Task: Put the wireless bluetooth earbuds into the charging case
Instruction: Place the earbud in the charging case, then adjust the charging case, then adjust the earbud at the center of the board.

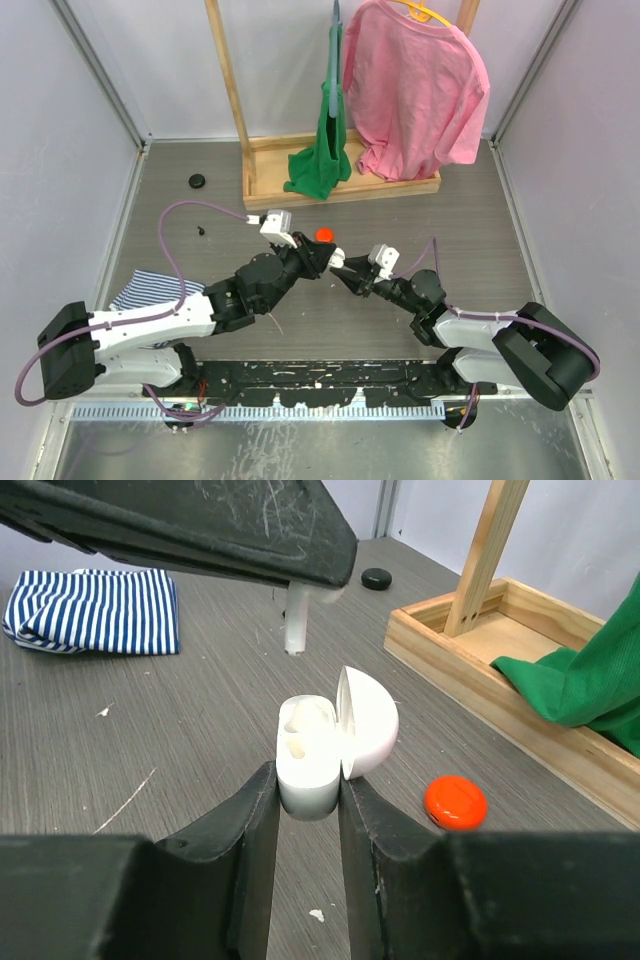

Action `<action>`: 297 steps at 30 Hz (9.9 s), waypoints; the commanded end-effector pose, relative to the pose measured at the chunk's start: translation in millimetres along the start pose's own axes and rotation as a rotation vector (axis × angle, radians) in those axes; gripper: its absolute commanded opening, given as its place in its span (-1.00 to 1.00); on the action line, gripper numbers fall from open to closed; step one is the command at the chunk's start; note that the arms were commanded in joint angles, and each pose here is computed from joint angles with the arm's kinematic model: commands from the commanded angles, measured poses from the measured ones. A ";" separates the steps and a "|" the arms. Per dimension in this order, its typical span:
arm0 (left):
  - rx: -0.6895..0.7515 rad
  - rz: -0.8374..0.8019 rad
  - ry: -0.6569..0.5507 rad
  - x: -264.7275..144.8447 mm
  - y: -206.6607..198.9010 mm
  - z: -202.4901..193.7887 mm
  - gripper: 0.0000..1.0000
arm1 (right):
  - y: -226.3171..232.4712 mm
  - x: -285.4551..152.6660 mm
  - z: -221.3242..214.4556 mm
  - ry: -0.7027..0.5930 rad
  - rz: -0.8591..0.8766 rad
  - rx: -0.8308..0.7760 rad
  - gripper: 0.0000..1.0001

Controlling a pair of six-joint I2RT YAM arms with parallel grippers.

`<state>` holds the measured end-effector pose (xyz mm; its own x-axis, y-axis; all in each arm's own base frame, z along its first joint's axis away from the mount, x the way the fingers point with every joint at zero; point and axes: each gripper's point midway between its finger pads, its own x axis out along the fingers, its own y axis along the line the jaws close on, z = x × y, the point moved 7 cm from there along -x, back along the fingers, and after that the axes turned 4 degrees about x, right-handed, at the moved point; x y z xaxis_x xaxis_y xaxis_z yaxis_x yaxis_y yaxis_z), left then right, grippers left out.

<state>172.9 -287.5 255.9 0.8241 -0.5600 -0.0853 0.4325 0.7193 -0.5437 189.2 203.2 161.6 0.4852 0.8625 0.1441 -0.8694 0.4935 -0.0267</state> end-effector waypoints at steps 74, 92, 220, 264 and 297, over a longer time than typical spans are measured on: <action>0.337 -0.021 -0.083 -12.2 -5.6 -4.9 0.19 | -0.9 -1.4 21.7 -0.115 -0.027 -0.028 -0.71; 0.384 -0.277 0.032 -40.0 48.9 17.8 0.63 | 10.1 5.4 28.2 -0.086 0.093 -0.008 -0.71; 0.548 -0.754 -0.055 -73.9 68.1 -6.6 -0.89 | 4.1 12.0 40.2 0.164 0.118 0.132 -0.03; 0.548 -0.654 -0.089 -75.6 74.8 0.7 -0.93 | -125.1 -26.7 -76.1 0.840 -0.573 0.674 0.23; 0.537 -0.634 -0.091 -75.4 75.6 1.9 -0.91 | -123.9 -23.6 -48.9 0.831 -0.698 0.581 -0.33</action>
<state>142.4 -190.5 209.1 0.3735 -0.9178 0.1343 0.9266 0.3758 -0.0087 274.5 119.2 104.3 0.5589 0.3209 -0.7646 -0.1781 0.9470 0.2672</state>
